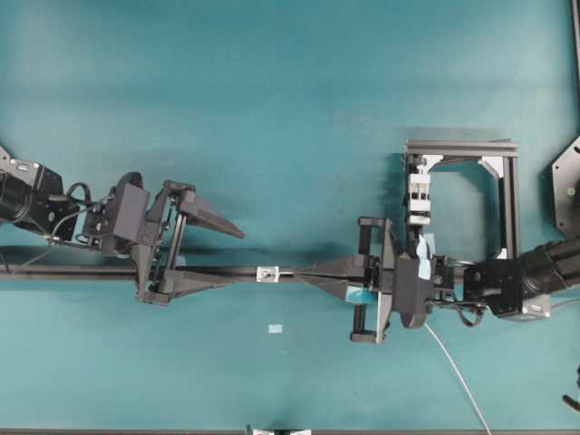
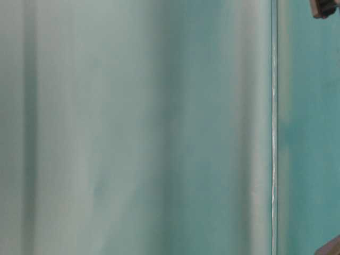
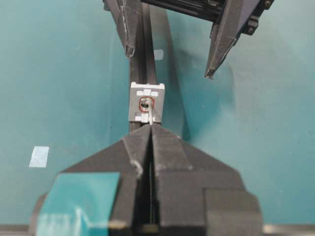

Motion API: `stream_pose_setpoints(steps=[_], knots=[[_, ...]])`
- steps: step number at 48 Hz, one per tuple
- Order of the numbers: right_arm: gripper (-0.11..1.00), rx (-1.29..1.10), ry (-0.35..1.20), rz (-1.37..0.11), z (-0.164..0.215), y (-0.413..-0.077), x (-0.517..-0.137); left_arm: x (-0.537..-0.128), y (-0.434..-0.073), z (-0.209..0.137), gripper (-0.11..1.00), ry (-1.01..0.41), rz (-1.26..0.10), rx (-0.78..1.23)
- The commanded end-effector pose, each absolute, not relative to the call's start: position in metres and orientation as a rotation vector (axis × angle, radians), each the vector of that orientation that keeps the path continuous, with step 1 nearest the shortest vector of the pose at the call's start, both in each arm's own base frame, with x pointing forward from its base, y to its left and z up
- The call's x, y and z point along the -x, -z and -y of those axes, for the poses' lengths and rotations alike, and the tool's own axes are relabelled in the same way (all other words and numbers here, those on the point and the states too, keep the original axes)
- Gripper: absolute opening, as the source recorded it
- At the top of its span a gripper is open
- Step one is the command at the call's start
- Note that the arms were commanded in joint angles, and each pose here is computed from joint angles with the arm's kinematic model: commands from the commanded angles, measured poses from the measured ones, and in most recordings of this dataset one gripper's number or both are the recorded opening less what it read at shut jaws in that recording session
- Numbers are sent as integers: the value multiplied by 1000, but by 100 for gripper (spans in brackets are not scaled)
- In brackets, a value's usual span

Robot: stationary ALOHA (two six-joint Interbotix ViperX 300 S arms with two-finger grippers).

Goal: Insert the wire through the hole in the metal fitting marked with a red label. (retake)
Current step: 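Push the wire tip leftward through the bracket hole with the right gripper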

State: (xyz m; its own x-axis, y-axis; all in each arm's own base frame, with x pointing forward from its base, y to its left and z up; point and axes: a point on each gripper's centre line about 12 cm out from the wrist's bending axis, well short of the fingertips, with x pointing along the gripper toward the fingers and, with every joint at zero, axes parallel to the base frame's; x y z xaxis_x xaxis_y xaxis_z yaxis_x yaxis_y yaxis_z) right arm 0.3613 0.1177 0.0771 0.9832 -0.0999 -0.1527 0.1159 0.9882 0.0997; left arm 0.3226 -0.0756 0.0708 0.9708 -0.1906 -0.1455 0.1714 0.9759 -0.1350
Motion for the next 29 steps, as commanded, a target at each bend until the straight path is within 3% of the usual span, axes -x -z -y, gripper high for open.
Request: stream_pose_setpoints(steps=[1,29], knots=[[3,-120,112,-119,-117,-85,-367,-326,-76,77,64,186,-139,124],[3,-120,108,-101,-119,-85,-379,-327,-76,78,64,187,-139,124]])
